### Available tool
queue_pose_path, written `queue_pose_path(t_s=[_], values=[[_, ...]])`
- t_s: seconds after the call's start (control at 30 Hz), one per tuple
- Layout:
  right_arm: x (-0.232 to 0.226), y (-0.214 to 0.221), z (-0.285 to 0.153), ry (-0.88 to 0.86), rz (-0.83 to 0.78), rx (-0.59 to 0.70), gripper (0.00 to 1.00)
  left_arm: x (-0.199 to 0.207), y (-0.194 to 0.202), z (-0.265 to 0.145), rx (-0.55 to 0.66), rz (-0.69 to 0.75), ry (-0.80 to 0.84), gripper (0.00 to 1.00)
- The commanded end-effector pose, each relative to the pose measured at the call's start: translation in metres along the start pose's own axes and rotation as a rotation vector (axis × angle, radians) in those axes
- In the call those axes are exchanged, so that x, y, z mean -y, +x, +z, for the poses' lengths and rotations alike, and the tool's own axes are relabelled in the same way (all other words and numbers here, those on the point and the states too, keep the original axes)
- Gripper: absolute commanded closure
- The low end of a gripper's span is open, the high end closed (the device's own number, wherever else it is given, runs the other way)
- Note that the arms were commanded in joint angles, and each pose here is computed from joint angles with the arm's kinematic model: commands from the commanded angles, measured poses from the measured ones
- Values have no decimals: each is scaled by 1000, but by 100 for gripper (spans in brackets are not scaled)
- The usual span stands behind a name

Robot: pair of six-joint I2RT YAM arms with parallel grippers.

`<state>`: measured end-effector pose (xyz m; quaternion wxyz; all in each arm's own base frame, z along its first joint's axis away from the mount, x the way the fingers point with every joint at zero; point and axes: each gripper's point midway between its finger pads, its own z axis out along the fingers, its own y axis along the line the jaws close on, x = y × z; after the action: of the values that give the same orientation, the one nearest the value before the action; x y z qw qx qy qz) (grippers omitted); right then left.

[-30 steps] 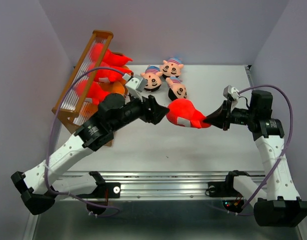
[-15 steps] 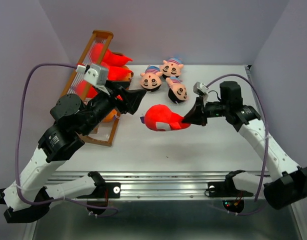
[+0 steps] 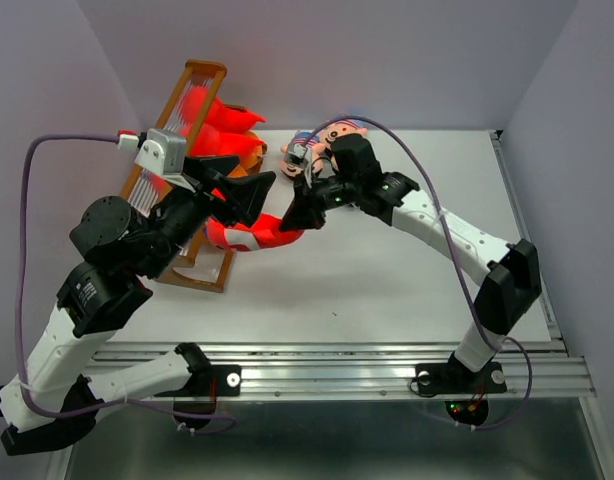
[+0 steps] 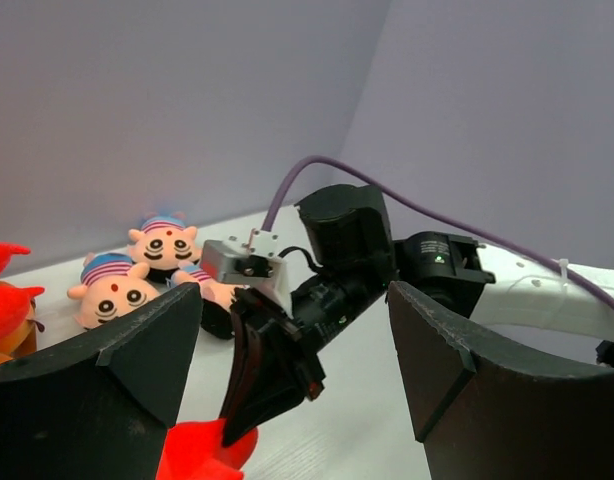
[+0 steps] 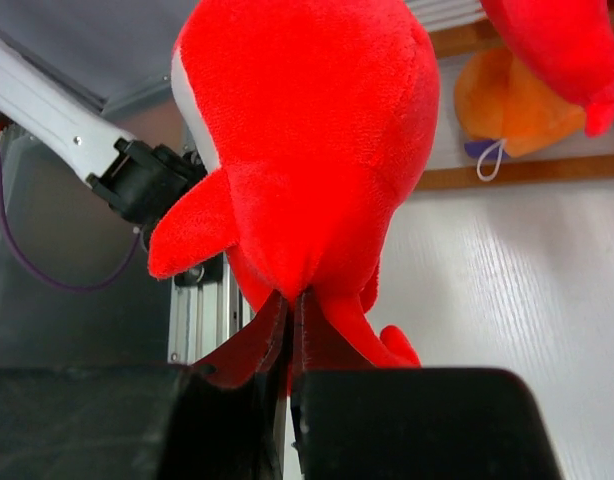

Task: Place and organize the stuffed toys onto the shelf
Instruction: Place the stuffed toy onto shelf

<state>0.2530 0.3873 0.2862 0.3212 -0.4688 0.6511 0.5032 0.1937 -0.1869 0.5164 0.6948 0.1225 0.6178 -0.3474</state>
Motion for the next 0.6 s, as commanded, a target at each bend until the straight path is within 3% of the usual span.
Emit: queue_pose_path(t_s=[0.0, 0.33, 0.57], values=[[-4, -44, 21, -18, -22, 84, 99, 2, -36, -9, 112, 0, 3, 14], [-15, -46, 77, -88, 38, 83, 99, 1, -36, -13, 127, -16, 5, 12], [-26, -49, 92, -123, 61, 95, 99, -1, -35, -20, 130, -29, 4, 12]])
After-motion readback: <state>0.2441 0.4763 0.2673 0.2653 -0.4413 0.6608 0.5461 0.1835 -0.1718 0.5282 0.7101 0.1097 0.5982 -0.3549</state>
